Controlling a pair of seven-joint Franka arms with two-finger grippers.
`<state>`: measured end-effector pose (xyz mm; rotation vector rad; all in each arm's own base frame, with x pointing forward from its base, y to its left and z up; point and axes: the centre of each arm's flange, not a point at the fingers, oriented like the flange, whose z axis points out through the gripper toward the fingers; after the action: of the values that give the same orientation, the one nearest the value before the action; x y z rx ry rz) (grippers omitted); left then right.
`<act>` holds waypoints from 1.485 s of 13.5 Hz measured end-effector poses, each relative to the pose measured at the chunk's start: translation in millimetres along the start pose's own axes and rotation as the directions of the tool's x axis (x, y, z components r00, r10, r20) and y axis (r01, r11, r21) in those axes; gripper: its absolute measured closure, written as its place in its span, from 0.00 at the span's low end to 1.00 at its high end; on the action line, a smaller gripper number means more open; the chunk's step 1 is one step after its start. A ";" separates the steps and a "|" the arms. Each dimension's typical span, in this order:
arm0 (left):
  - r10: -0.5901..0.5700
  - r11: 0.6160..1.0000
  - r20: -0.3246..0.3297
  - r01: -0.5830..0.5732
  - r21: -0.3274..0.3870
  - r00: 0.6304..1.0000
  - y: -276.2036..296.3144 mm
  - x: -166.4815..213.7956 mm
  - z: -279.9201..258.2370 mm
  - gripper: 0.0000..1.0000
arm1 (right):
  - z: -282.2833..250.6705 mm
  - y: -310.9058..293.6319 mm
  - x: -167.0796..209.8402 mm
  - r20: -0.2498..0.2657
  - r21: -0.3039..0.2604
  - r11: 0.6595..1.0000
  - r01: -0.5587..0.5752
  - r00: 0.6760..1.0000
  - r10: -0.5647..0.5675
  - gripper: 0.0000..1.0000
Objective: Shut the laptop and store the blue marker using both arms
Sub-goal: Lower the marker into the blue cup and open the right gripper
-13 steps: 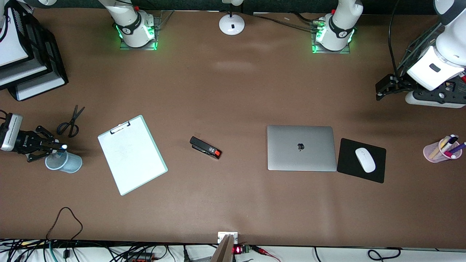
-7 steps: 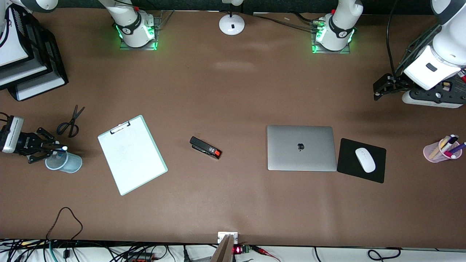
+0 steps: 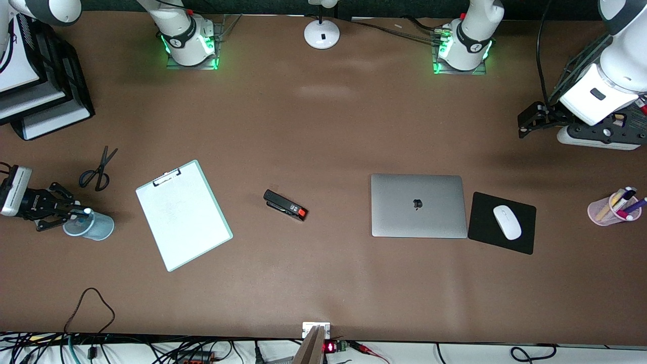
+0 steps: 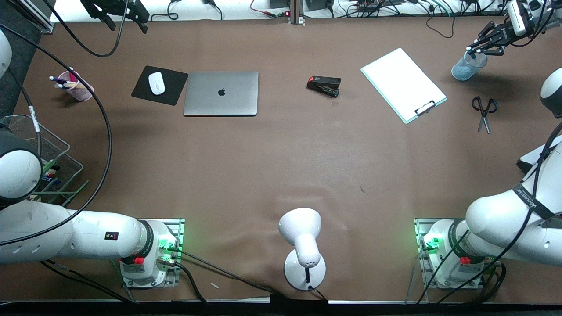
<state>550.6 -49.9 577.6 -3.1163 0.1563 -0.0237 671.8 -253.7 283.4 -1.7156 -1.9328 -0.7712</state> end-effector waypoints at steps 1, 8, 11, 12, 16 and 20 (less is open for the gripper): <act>0.000 1.000 0.000 0.000 0.000 1.000 0.0 0.0 0.0 0.00 | 0.0 -1.7 -4.4 -0.010 -0.008 1.000 -0.006 1.000 0.006 0.82; 0.000 1.000 0.002 0.000 0.000 1.000 0.0 -0.3 0.2 0.00 | -1.7 -6.9 -13.7 -0.085 -0.050 0.998 -0.037 0.996 0.033 0.82; 0.000 1.000 0.002 0.000 0.000 1.000 0.1 -0.2 -0.1 0.00 | 0.5 -11.6 -23.8 -0.094 -0.052 0.997 -0.054 0.994 0.049 0.82; 0.000 1.000 0.002 0.000 0.000 1.000 0.1 -0.2 -0.1 0.00 | 0.4 -13.6 -27.3 -0.095 -0.053 0.997 -0.059 0.994 0.054 0.82; 0.001 1.000 0.002 -0.001 0.000 1.000 0.4 -0.3 0.0 0.00 | 0.6 -19.7 -38.4 -0.099 -0.055 0.996 -0.076 0.993 0.071 0.82; 0.001 1.000 0.004 -0.001 0.000 1.000 0.4 -0.5 0.1 0.00 | 11.8 -22.6 -48.3 -0.123 -0.055 0.994 -0.096 0.988 0.088 0.82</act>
<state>550.1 -50.3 577.5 -3.1160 0.1579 -0.0173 656.3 -283.5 240.3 -1.7390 -1.7542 -0.8865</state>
